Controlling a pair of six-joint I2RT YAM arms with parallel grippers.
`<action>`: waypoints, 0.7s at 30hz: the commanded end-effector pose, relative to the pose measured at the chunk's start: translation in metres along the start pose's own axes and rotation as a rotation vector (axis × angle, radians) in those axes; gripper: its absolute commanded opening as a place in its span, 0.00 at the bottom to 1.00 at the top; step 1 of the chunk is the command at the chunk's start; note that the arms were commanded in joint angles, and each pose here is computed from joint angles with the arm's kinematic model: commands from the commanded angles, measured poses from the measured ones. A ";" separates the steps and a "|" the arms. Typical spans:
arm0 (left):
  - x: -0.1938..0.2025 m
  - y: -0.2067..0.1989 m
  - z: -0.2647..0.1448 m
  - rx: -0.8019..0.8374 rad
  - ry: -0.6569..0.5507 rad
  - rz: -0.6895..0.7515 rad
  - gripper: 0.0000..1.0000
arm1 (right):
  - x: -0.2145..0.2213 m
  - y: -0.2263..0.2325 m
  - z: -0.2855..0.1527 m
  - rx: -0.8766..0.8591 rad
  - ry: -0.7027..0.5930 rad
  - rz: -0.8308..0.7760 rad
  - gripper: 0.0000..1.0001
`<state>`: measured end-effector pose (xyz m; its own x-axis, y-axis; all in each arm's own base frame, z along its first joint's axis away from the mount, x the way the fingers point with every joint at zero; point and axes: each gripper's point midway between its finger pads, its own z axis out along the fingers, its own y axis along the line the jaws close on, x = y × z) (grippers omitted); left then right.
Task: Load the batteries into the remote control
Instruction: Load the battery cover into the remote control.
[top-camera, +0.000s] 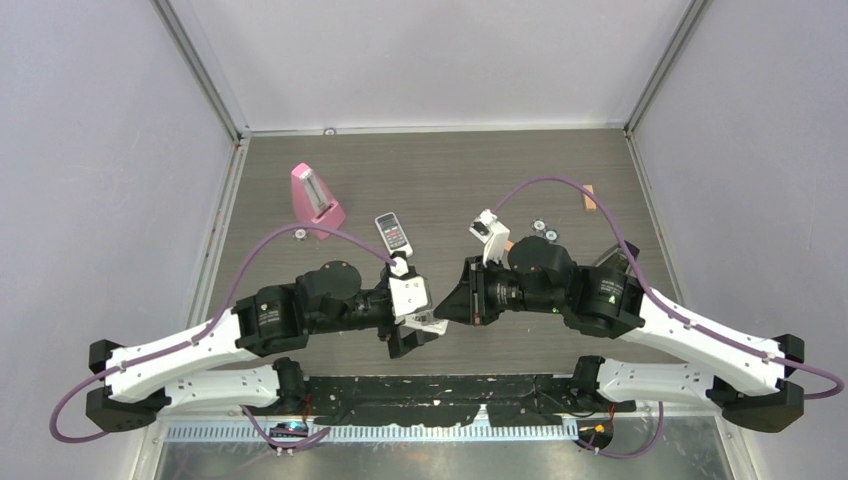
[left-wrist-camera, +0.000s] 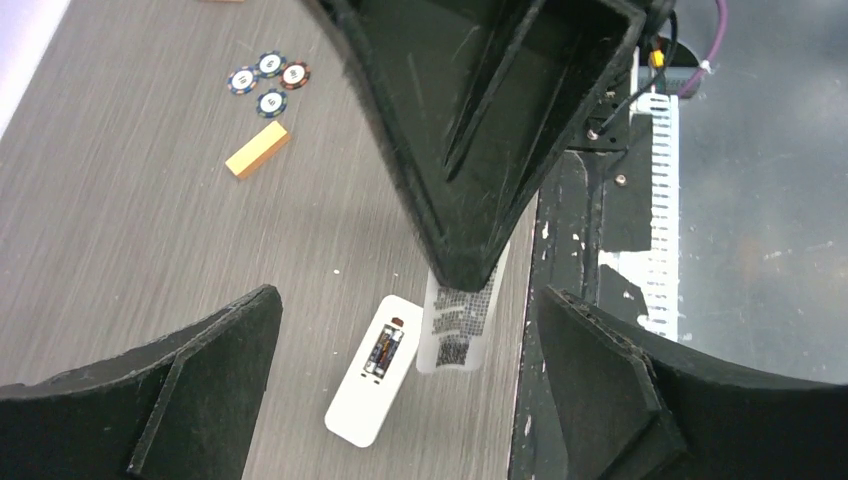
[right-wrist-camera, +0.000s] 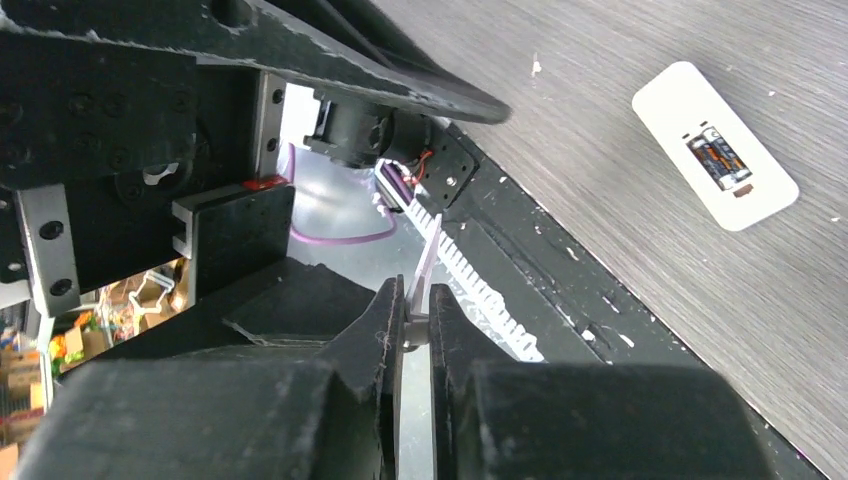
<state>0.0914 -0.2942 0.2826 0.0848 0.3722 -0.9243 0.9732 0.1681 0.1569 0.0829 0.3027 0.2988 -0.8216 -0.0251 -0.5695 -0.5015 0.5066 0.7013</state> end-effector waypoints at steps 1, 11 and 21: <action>0.011 0.014 -0.003 -0.122 -0.047 -0.101 1.00 | -0.012 -0.010 -0.007 0.026 -0.107 0.043 0.05; 0.115 0.036 -0.011 -0.473 -0.099 -0.715 1.00 | 0.024 -0.095 0.053 0.222 -0.122 0.110 0.05; 0.196 0.060 -0.013 -0.548 -0.109 -1.253 0.99 | 0.025 -0.130 0.099 0.245 -0.235 0.233 0.05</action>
<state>0.1597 -0.1848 0.1001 -0.6872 -0.2122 -0.6948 0.2884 0.7981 -0.5290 0.1243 0.2949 0.1180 -0.8638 0.1149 -0.4905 -0.2424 0.7588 0.6046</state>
